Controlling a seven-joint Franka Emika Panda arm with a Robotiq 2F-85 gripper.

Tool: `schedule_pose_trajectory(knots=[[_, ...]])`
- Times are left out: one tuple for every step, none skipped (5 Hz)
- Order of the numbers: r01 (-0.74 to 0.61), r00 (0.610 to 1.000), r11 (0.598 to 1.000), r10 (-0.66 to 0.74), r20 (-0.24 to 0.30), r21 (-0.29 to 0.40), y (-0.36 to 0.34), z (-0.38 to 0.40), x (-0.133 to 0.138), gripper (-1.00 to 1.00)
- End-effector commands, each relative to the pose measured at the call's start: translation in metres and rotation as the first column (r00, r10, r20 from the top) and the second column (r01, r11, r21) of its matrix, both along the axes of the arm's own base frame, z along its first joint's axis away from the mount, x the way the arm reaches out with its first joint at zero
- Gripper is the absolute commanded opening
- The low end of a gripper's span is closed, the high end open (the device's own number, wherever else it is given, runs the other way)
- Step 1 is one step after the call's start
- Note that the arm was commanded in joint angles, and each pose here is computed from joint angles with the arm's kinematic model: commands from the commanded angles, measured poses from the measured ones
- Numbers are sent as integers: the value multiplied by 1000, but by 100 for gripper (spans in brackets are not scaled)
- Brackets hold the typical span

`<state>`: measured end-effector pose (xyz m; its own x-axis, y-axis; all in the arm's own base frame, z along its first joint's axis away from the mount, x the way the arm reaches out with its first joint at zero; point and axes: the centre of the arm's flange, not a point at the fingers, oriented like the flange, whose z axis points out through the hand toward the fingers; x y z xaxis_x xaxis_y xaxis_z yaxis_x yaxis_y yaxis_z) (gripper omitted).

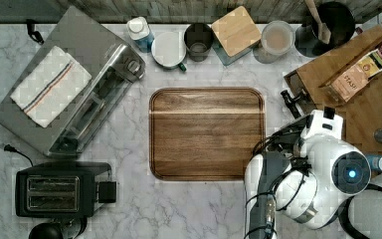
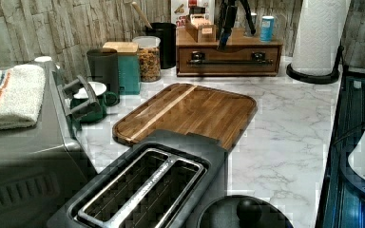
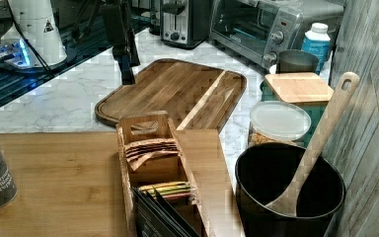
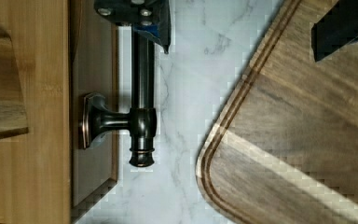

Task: Open the drawer.

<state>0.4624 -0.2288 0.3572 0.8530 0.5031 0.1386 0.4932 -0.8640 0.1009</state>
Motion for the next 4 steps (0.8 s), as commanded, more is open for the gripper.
schedule_pose_trajectory(knots=[[-28, 999, 999, 27, 29, 38, -66, -6, -8, 100], [4, 1000, 1000, -4, 21, 11, -84, 1, -6, 100], [17, 998, 1000, -17, 66, -2, -102, 4, -11, 100], [19, 993, 1000, -19, 116, -4, -111, 3, -14, 100]])
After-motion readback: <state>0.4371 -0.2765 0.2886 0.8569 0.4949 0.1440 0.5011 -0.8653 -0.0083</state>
